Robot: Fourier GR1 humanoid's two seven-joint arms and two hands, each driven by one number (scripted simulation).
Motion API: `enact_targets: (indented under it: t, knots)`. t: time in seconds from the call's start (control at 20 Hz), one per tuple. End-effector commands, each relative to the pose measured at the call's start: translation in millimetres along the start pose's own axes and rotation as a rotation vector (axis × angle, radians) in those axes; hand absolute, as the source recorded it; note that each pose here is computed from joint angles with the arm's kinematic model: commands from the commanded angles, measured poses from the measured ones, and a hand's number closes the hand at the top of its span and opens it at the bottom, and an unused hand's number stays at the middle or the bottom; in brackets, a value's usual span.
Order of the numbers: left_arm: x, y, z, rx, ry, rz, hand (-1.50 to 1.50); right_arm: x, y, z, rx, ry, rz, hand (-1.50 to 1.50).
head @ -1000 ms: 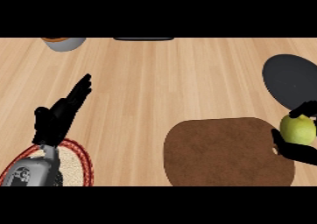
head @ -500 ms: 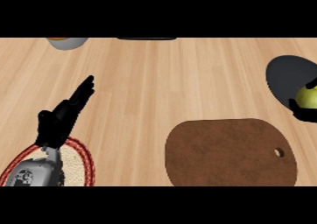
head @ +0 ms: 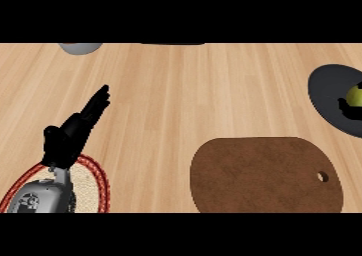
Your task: Pick the lemon from the cutting board and place it in the pan
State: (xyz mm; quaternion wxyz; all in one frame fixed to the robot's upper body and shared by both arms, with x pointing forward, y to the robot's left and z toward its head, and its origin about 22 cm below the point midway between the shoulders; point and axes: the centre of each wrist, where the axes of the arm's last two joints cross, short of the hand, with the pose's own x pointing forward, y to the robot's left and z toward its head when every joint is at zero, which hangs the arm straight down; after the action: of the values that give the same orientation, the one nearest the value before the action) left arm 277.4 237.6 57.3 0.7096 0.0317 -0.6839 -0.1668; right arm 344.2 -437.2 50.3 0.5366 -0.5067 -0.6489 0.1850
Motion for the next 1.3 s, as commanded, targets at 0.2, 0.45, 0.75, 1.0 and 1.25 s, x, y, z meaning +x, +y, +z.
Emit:
enact_targets:
  t: [0.2,0.45,0.75,1.0,1.25]
  knots:
    - [-2,-8,-11,0.0,-0.009,-0.016,0.0,-29,-2,-2,-0.019,0.012,0.005,1.5]
    - [-4,-15,-6,-0.001,-0.008,-0.006,0.0,-29,-13,-12,-0.03,0.01,0.007,1.5]
    - [9,-13,-10,-0.052,-0.049,0.01,0.0,-34,-6,-5,0.216,0.289,0.027,-1.5]
    - [16,-11,-12,-0.038,-0.049,0.001,0.0,-29,-12,-14,0.147,0.241,-0.149,-1.5]
    - [8,-3,-5,-0.04,-0.038,-0.004,0.0,-31,-17,-15,0.012,0.217,-0.398,-1.5]
